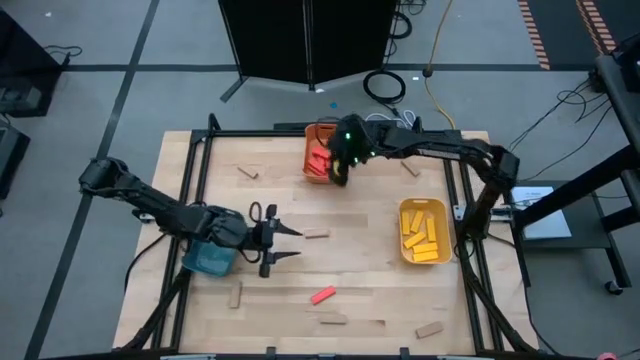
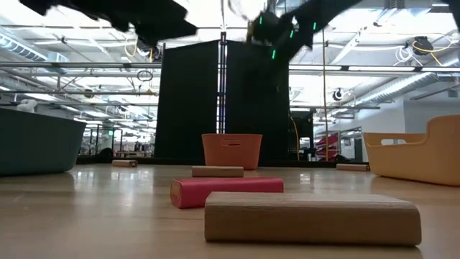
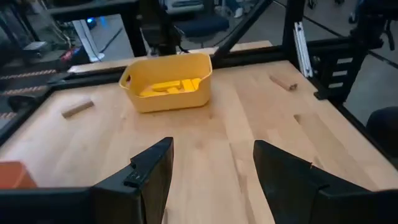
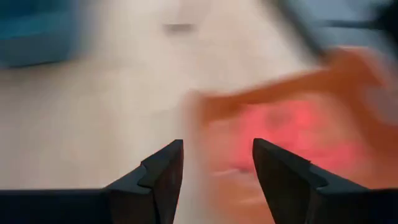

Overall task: Sort blocks
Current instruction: Put the orange block into the orange bin

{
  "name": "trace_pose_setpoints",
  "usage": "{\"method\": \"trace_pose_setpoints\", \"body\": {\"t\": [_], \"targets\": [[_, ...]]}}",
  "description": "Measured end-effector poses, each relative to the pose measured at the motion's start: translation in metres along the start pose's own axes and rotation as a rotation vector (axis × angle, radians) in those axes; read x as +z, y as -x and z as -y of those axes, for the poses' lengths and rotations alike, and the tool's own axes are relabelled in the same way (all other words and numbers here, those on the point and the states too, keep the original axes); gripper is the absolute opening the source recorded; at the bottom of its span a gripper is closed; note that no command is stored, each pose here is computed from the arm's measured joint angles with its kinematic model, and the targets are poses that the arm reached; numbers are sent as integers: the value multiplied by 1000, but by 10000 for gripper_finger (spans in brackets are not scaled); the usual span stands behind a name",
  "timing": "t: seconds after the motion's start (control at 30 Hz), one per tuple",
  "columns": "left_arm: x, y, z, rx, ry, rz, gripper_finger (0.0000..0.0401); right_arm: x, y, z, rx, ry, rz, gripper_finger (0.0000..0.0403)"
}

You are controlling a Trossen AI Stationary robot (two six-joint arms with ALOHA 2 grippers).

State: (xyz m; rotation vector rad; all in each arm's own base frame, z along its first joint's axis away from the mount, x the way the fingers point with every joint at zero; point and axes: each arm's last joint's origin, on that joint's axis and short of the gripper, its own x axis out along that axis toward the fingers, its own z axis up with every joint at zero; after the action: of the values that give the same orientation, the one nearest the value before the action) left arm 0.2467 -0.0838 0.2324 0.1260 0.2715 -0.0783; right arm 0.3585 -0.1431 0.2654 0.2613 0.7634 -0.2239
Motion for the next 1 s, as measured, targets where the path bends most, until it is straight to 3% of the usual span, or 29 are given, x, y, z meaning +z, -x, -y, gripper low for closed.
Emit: {"method": "trace_pose_setpoints", "body": {"t": [0.07, 0.23, 0.4, 0.53, 0.67, 1.0], "targets": [[7, 11, 4, -5, -1, 19, 219, -3, 10, -33, 133, 31, -46, 180], [27, 46, 17, -85, 2, 127, 219, -34, 15, -139, 315, 148, -193, 174], [32, 66, 36, -144, -26, 172, 219, -74, 10, -238, 349, 293, -146, 174], [32, 70, 50, -139, -51, 192, 219, -110, 4, -295, 365, 448, -59, 174], [31, 72, 59, -131, -51, 199, 219, -140, -11, -318, 245, 575, -33, 174], [31, 74, 63, -76, -82, 204, 219, -175, -62, -314, 158, 594, -151, 174]]}}
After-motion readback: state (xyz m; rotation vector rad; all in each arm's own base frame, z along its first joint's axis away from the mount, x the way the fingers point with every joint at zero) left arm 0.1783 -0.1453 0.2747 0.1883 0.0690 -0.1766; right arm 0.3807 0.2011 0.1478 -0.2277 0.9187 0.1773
